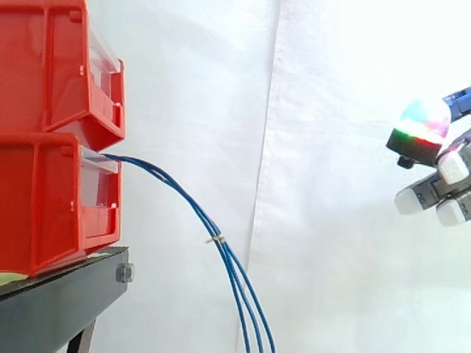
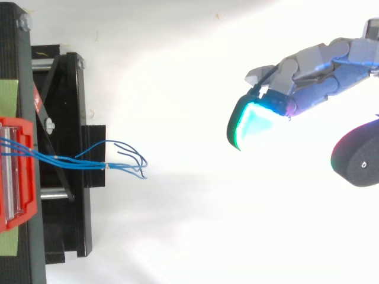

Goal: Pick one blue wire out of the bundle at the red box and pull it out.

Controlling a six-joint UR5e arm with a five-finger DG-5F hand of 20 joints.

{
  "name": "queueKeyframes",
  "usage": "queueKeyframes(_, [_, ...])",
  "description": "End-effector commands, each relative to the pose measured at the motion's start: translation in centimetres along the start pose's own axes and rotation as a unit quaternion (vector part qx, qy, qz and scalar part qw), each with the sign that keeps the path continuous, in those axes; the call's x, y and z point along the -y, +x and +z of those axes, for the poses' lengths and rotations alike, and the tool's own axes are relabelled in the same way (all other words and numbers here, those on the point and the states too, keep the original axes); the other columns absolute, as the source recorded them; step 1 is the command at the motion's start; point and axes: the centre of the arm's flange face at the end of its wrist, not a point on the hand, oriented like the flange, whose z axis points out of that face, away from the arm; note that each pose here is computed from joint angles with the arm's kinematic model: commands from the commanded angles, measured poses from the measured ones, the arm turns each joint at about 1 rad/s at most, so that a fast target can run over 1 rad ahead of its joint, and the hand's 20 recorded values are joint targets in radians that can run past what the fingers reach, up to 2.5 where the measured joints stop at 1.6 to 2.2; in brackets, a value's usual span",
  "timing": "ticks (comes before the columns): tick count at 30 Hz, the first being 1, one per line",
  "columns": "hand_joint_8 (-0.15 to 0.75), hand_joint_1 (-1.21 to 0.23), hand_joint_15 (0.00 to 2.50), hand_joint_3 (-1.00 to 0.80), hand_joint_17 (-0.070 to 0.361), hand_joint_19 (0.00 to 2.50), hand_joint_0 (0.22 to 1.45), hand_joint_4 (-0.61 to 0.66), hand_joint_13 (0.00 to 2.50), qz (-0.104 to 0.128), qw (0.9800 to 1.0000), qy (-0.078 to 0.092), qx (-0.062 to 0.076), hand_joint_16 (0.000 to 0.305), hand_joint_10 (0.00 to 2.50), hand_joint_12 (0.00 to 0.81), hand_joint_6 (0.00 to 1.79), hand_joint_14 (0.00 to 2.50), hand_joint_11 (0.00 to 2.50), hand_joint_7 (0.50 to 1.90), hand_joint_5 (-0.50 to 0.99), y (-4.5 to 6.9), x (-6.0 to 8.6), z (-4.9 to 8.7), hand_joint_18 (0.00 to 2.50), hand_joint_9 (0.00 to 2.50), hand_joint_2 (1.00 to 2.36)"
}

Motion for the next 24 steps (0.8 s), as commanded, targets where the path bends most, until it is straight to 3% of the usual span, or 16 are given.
queueKeyframes(1, [0.362, -0.47, 0.03, -0.43, 0.147, 0.19, 0.51, 0.38, 0.31, 0.001, 1.0000, -0.006, 0.002, 0.065, 0.01, 0.436, 0.50, 0.00, 0.21, 0.88, -0.17, 0.1, -0.2, 0.1, 0.29, 0.73, 1.01])
queueKeyframes(14, [0.363, -0.48, 0.04, -0.43, 0.147, 0.20, 0.51, 0.38, 0.32, -0.005, 0.9999, -0.004, 0.008, 0.065, 0.01, 0.439, 0.50, 0.00, 0.23, 0.88, -0.17, 0.2, 0.0, 0.2, 0.30, 0.74, 1.01])
queueKeyframes(19, [0.365, -0.48, 0.05, -0.43, 0.147, 0.21, 0.51, 0.38, 0.33, -0.014, 0.9998, 0.005, 0.013, 0.065, 0.01, 0.437, 0.50, 0.00, 0.25, 0.90, -0.17, 0.3, 1.9, 1.2, 0.32, 0.75, 1.01])
queueKeyframes(20, [0.365, -0.48, 0.05, -0.43, 0.146, 0.21, 0.51, 0.38, 0.33, -0.011, 0.9998, 0.001, 0.014, 0.065, 0.01, 0.438, 0.50, 0.00, 0.25, 0.89, -0.17, 0.3, 2.1, 1.5, 0.32, 0.75, 1.01])
queueKeyframes(21, [0.365, -0.48, 0.05, -0.43, 0.146, 0.21, 0.51, 0.38, 0.33, -0.010, 0.9998, 0.000, 0.015, 0.065, 0.01, 0.437, 0.50, 0.00, 0.25, 0.90, -0.17, 0.6, 3.3, 2.4, 0.32, 0.75, 1.01])
queueKeyframes(24, [0.369, -0.48, 0.05, -0.43, 0.146, 0.21, 0.52, 0.38, 0.34, -0.009, 0.9998, -0.003, 0.017, 0.065, 0.01, 0.438, 0.50, 0.00, 0.26, 0.90, -0.17, 0.8, 3.9, 3.3, 0.32, 0.76, 1.01])
